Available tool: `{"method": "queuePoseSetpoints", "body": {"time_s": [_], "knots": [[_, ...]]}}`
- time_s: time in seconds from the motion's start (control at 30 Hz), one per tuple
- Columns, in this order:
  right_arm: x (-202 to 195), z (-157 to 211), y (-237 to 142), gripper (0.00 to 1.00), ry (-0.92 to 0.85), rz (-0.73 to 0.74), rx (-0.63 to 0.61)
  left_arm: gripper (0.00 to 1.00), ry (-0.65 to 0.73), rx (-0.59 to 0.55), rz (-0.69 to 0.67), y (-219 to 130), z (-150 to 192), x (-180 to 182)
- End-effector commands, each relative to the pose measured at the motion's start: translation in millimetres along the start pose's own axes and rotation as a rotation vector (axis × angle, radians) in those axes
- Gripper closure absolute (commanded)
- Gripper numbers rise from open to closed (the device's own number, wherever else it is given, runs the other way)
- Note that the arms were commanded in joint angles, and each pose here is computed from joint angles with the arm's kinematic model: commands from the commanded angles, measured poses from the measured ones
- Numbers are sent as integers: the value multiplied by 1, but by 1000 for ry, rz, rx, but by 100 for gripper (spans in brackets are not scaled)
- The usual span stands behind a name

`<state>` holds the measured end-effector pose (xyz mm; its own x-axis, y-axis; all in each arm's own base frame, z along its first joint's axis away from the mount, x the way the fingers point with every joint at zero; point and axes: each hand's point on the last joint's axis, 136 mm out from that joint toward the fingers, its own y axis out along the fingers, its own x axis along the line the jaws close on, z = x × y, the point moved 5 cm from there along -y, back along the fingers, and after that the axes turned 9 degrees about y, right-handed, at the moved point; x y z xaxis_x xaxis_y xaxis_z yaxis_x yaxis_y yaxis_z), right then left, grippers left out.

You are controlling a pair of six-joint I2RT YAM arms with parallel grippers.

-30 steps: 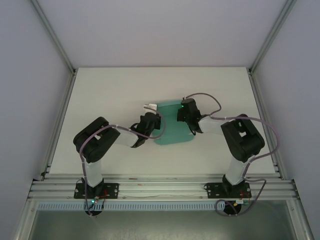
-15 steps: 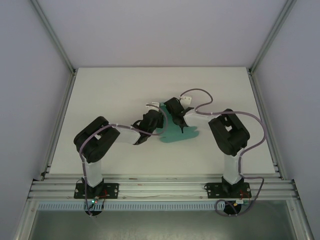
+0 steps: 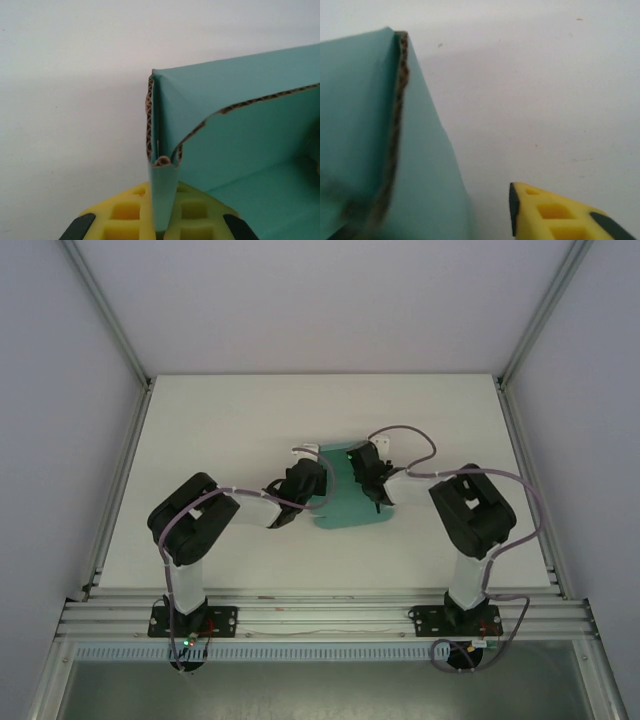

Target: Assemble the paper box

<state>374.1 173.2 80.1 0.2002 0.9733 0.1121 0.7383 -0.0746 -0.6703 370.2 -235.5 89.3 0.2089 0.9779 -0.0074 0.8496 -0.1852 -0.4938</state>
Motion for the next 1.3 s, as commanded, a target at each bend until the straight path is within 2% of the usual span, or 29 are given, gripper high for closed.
{"method": "queuePoseSetpoints", "body": {"time_s": [0.0,0.2,0.37,0.53,0.7,0.9,0.97,1.03,1.1,1.17,1.27], "knots": [[1,-7,-13,49,-48,-108,27,100,59,122,-56,4,29,12],[-2,-8,-29,33,-40,-210,78,100,55,128,-56,6,25,10],[3,-11,-48,0,-21,-364,88,100,54,128,-46,6,22,7],[0,-30,-76,0,36,-468,41,100,62,134,-46,7,13,6],[-28,-62,-106,0,143,-384,-55,100,56,151,-14,6,-2,4],[-61,-80,-147,0,171,-301,-150,100,39,202,86,-5,-24,2],[-70,-80,-159,0,170,-285,-161,100,55,224,130,-11,-31,2],[-79,-83,-169,0,197,-247,-168,100,71,239,117,-19,-39,6],[-85,-80,-175,0,197,-225,-142,100,97,269,174,-30,-44,5],[-89,-79,-181,0,193,-214,-123,100,98,288,175,-43,-52,7],[-91,-76,-186,0,183,-211,-87,100,181,385,260,-63,-53,5]]}}
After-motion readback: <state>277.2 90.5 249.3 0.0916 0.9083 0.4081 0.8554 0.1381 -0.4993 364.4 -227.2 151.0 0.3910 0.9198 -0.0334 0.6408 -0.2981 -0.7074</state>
